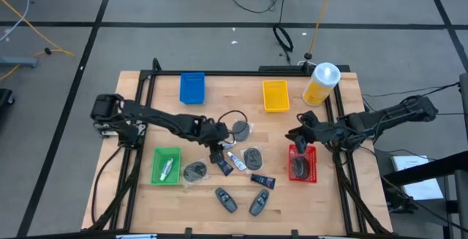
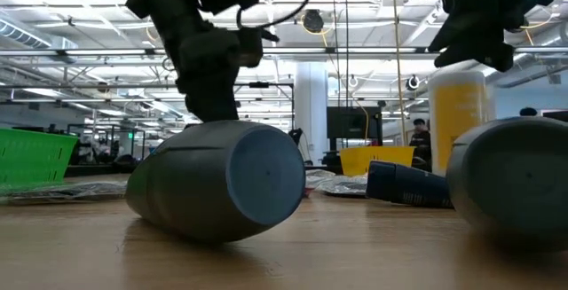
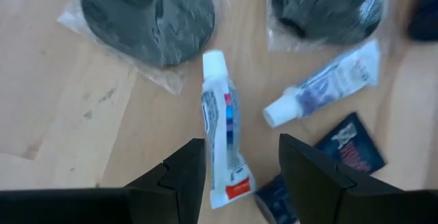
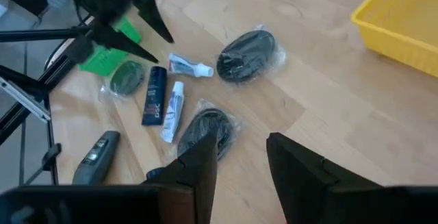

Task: Pick & Place Travel size toiletries
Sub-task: Put the white toothpaste into the green bin

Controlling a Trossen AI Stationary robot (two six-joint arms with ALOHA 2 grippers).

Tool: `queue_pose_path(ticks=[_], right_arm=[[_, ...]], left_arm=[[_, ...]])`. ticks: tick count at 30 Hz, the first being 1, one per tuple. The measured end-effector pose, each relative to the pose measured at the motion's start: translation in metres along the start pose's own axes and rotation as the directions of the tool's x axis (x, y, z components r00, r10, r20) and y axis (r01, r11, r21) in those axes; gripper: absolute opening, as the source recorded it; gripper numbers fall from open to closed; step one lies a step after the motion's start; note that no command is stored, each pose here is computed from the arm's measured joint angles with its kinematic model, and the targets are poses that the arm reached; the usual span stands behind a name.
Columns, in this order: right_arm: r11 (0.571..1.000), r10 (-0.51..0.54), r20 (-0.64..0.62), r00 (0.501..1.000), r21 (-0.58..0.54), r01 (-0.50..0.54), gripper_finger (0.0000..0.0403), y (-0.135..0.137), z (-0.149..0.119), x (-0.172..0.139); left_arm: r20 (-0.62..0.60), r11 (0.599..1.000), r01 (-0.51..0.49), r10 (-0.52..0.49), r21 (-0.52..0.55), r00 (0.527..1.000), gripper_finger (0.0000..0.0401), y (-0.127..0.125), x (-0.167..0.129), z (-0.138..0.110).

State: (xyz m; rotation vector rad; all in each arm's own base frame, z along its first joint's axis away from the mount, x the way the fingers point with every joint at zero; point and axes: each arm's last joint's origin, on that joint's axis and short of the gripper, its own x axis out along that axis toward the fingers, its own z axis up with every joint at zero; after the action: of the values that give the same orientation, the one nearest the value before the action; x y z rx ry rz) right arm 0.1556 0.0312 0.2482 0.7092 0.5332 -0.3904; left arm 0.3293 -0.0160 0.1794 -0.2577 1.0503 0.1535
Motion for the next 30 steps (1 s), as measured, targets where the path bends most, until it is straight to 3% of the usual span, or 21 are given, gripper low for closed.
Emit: queue_pose_path(ticks=[10,17,23,27,30], right_arm=[[1.0,-0.004,0.004,1.0,0.001,0.004,0.0113,-0.001,0.001,0.0],[1.0,-0.002,0.006,1.0,-0.012,0.002,0.0113,0.0,0.001,0.0],[0.999,0.016,0.022,1.0,-0.034,-0.016,0.0108,0.001,0.003,0.0],[0.998,0.034,0.055,0.998,-0.054,-0.031,0.0104,0.003,0.007,0.001],[0.997,0.039,0.079,0.996,-0.069,-0.034,0.0101,0.003,0.011,0.002]], left_arm=[[-0.102,0.999,-0.04,0.044,0.036,0.994,0.0179,0.009,0.037,-0.009],[-0.122,0.998,-0.061,0.064,0.033,0.99,0.017,0.009,0.045,-0.012],[-0.115,0.997,-0.066,0.069,0.029,0.991,0.0085,0.01,0.04,-0.011],[-0.124,1.0,-0.016,0.017,0.008,0.992,0.0022,0.008,0.037,-0.011],[-0.117,0.999,0.006,-0.011,-0.042,0.993,0.0011,0.005,0.03,-0.009]])
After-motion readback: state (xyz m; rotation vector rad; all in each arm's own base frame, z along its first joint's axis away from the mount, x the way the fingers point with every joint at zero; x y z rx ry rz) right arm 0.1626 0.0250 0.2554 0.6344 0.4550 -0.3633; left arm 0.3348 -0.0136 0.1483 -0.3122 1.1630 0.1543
